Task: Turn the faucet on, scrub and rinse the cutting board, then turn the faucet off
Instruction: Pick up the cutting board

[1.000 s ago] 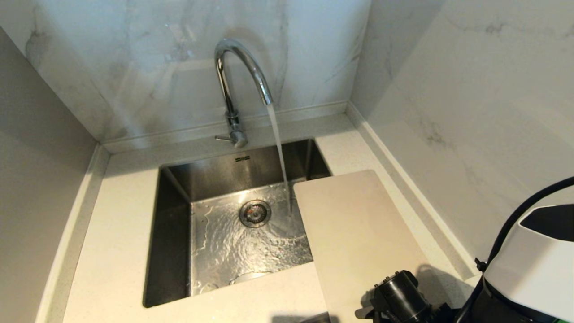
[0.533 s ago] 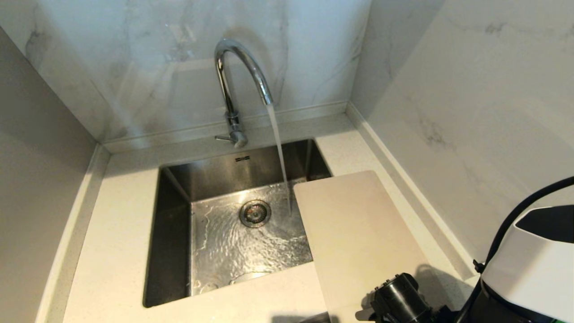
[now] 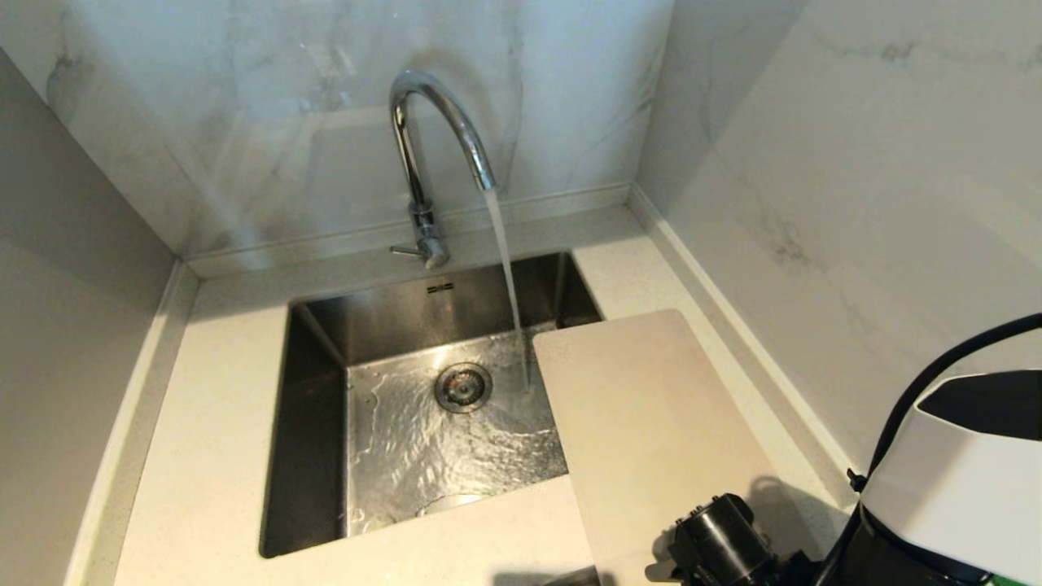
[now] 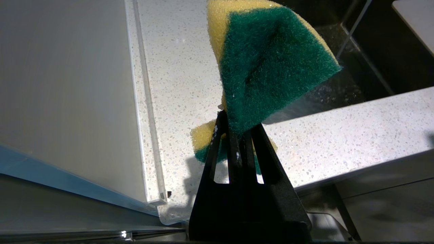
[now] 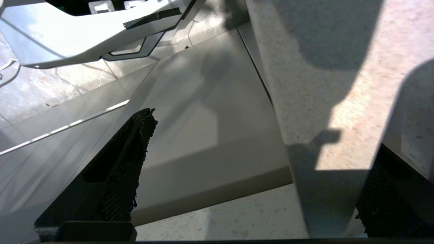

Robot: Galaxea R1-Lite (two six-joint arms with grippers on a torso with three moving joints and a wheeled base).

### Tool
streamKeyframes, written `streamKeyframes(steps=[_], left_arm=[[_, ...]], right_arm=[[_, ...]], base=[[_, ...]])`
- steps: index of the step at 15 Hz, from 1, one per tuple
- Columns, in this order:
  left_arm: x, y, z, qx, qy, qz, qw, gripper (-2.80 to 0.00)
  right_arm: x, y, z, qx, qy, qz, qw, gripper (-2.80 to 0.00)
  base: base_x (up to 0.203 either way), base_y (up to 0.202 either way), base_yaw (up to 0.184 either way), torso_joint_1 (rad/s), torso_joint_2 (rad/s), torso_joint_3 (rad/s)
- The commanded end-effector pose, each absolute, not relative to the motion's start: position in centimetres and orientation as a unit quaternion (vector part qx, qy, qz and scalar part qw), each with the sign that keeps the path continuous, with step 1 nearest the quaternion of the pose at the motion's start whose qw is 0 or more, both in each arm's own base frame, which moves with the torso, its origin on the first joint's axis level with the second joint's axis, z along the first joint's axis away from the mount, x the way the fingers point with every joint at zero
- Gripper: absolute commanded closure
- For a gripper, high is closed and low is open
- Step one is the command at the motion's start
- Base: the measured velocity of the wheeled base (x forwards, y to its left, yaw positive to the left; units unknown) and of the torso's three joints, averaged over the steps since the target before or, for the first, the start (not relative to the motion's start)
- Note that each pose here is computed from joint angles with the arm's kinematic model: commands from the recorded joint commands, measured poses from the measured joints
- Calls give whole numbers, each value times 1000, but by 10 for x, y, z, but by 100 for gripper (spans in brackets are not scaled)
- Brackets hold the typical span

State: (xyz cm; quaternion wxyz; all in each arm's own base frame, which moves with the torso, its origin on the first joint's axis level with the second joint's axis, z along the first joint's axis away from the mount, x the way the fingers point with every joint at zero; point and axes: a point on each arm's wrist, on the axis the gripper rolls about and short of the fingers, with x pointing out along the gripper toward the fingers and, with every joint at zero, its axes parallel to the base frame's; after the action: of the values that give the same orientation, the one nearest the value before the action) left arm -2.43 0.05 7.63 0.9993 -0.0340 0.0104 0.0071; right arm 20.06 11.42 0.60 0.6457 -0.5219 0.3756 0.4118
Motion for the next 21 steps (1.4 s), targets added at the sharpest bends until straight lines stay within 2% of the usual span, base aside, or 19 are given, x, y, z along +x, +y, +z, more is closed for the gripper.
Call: streamKeyframes(steps=[1, 21], left_arm=[[-24, 1, 76, -34, 10, 7, 999, 0], [-24, 1, 76, -35, 10, 7, 999, 0]], right_arm=[[201, 114, 3, -524, 378, 414, 641, -280], [206, 117, -8, -531, 391, 414, 627, -280]], base=[[0, 0, 0, 0, 0, 0], [0, 0, 0, 0, 0, 0]])
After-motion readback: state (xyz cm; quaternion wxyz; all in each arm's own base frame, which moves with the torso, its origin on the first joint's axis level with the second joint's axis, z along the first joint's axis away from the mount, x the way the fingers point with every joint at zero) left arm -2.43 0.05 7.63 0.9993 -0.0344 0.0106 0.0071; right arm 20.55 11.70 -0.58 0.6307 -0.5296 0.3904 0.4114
